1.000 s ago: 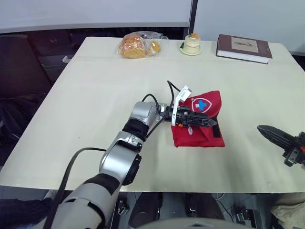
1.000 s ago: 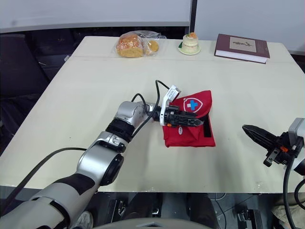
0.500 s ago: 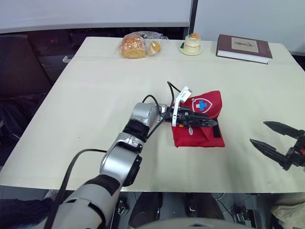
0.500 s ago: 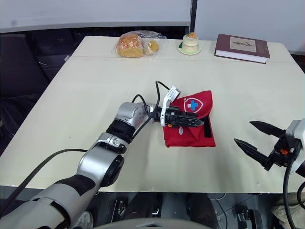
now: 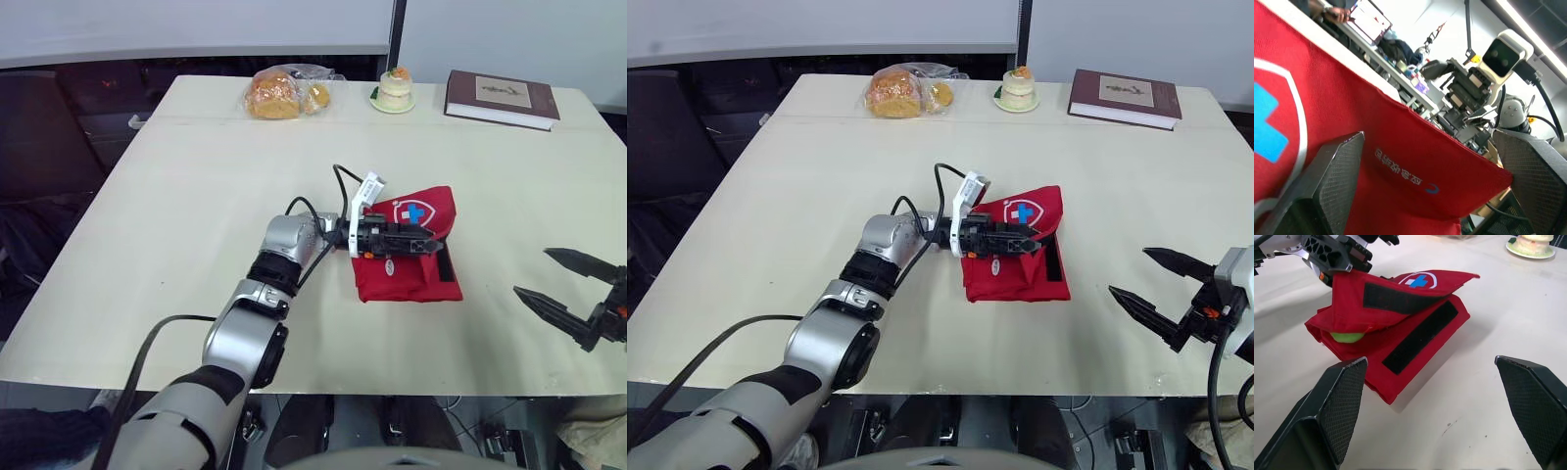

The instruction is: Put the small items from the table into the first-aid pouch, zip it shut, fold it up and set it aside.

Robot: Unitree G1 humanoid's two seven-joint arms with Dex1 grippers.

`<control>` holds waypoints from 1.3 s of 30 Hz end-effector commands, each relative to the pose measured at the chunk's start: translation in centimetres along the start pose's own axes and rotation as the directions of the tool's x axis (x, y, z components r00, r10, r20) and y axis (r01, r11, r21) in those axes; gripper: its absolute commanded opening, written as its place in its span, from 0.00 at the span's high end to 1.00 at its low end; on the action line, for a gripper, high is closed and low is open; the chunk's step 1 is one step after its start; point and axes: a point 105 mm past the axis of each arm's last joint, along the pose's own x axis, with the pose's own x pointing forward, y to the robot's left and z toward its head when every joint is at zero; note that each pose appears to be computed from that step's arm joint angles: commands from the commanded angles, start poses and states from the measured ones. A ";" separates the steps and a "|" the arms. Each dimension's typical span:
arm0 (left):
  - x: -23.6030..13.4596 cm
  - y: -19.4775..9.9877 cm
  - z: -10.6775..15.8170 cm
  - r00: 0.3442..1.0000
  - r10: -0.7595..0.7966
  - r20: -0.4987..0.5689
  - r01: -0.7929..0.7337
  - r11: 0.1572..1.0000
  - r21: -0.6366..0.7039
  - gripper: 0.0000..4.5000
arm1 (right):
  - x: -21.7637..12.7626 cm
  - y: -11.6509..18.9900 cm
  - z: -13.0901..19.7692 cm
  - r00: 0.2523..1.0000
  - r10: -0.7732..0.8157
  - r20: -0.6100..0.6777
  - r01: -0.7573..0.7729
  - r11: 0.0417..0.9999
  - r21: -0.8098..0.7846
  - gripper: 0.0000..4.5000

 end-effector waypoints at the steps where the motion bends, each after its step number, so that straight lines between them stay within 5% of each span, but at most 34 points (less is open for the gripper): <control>1: 0.4 -1.0 2.1 0.996 -0.039 0.078 0.034 0.998 0.058 0.00 | -0.2 -0.1 0.6 1.000 -0.014 0.022 0.015 0.999 -0.039 0.01; 9: 0.9 -0.6 2.4 0.992 -0.023 0.128 0.022 1.000 0.006 0.00 | -0.3 0.0 0.1 1.000 -0.013 0.012 0.014 0.999 -0.040 0.01; 16: 1.4 1.0 2.6 0.987 0.111 0.116 -0.128 0.981 0.145 0.00 | -0.7 0.2 -0.2 1.000 -0.023 0.012 0.024 0.999 -0.038 0.01; 21: 2.9 1.5 2.6 0.979 0.180 0.092 -0.201 0.905 0.375 0.44 | -0.7 0.2 -0.4 1.000 -0.027 0.014 0.027 0.999 -0.036 0.00; 27: 4.6 1.0 -0.3 0.983 0.172 -0.057 -0.104 0.794 0.599 0.98 | -0.8 0.2 -0.6 0.999 -0.031 0.016 0.032 0.999 -0.037 0.00; 39: 4.6 4.8 -6.5 0.871 0.369 -0.325 -0.010 0.674 0.738 0.98 | -0.8 0.4 -0.8 0.999 -0.037 0.020 0.038 0.999 -0.037 0.00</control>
